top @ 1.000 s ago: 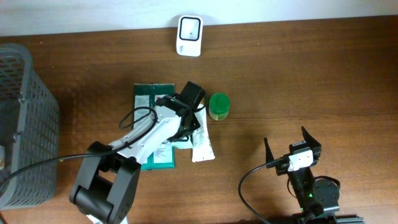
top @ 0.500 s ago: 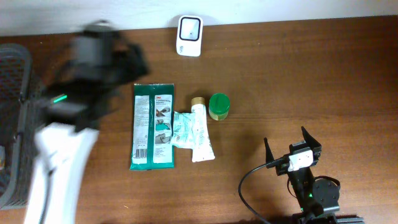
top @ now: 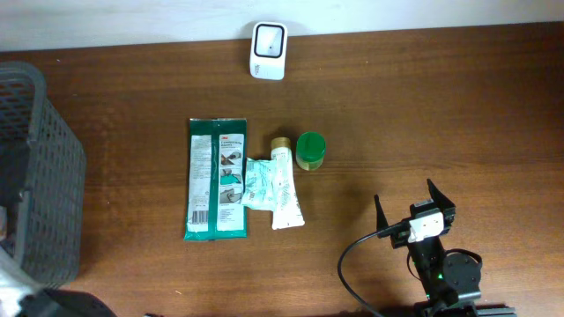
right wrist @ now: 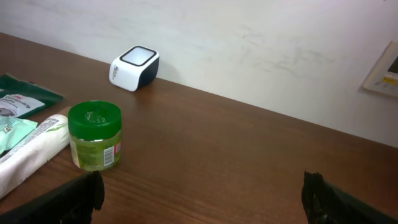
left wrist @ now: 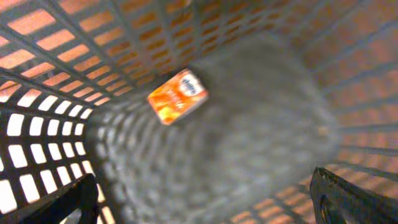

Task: Scan the item barcode
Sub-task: 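Reach into the basket and grasp the orange Kleenex tissue pack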

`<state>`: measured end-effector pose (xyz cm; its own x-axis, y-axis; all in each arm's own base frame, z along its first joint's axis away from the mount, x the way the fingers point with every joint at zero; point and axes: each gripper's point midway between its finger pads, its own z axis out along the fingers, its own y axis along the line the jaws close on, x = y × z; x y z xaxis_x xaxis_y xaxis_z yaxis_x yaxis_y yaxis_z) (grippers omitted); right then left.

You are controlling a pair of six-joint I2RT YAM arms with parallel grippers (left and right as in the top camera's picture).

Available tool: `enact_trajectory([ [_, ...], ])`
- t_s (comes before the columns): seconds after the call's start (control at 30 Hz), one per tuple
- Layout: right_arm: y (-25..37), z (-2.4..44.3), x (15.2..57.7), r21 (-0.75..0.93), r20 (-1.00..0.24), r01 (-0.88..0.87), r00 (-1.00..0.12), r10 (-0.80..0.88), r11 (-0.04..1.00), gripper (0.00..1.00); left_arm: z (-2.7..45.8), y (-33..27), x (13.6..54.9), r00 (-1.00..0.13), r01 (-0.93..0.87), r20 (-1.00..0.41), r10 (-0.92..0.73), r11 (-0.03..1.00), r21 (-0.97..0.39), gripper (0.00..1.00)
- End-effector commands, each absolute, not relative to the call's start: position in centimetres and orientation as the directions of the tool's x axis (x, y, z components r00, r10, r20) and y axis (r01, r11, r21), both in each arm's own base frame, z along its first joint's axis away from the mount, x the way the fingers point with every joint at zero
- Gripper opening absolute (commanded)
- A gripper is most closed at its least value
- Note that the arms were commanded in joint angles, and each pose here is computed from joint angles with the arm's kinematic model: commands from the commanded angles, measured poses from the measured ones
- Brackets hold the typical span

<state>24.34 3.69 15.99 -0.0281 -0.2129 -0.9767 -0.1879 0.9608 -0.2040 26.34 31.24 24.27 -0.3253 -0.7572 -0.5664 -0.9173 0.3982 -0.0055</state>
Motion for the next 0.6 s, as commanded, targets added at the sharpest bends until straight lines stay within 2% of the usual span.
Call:
enact_trajectory([
  [0.0,4.0,15.8,24.3,-0.193,-0.979,-0.201,-0.031,-0.203,0.960,0.98,20.2,33.7,25.4,-0.453,-0.877,-0.505,-0.735,0.470,0.102,0.99],
  [0.1,4.0,15.8,24.3,-0.193,-0.979,-0.201,-0.031,-0.203,0.960,0.98,16.3,35.0,25.5,-0.524,-0.844,-0.443,-0.728,0.516,0.150,0.96],
  [0.2,4.0,15.8,24.3,-0.193,-0.979,-0.201,-0.031,-0.203,0.960,0.98,13.2,35.3,25.8,-0.671,-0.738,-0.351,-0.654,0.638,0.221,0.59],
  [0.23,4.0,15.8,24.3,-0.193,-0.979,-0.201,-0.031,-0.203,0.960,0.98,12.5,35.5,25.8,-0.678,-0.732,-0.337,-0.653,0.642,0.228,0.54],
  [0.37,4.0,15.8,24.3,-0.193,-0.979,-0.200,-0.031,-0.203,0.961,0.98,9.9,36.4,25.0,-0.683,-0.730,-0.308,-0.662,0.615,0.297,0.52],
  [0.47,4.0,15.8,24.3,-0.193,-0.979,-0.201,-0.031,-0.203,0.960,0.98,7.8,37.1,24.1,-0.678,-0.733,-0.328,-0.658,0.579,0.357,0.57],
  [0.57,4.0,15.8,24.3,-0.193,-0.979,-0.201,-0.031,-0.203,0.960,0.98,6.2,37.6,24.5,-0.713,-0.701,-0.345,-0.611,0.604,0.379,0.62],
])
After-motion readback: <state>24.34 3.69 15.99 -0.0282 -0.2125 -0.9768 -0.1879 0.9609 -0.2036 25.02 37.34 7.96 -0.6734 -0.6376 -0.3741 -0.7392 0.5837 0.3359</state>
